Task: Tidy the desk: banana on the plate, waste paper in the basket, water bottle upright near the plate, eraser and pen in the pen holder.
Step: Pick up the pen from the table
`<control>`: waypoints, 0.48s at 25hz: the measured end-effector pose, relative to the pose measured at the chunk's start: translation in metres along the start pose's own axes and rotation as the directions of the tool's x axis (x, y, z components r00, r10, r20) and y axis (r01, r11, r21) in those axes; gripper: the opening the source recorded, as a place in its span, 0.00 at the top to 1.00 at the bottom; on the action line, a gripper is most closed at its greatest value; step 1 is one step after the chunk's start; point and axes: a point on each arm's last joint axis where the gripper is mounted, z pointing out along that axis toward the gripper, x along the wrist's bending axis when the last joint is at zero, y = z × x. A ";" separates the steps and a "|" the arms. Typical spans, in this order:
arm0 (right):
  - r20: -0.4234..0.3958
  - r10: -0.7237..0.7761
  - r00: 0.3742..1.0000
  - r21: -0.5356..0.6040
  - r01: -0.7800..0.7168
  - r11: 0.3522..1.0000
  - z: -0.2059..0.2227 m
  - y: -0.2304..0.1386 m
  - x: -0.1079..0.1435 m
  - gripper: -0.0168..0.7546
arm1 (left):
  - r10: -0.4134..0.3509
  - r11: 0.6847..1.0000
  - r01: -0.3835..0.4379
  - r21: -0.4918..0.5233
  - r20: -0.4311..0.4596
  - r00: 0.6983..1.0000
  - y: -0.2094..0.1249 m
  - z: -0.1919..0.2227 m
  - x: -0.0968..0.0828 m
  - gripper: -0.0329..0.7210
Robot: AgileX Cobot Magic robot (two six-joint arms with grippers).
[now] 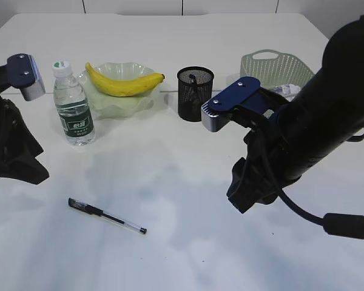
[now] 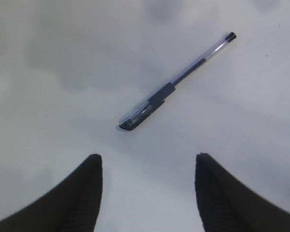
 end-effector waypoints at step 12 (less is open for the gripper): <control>-0.016 0.009 1.000 -0.004 -0.009 1.000 0.000 0.000 0.001 0.66 | 0.343 0.939 -0.344 0.032 0.017 0.939 -0.001 0.038 0.011 0.38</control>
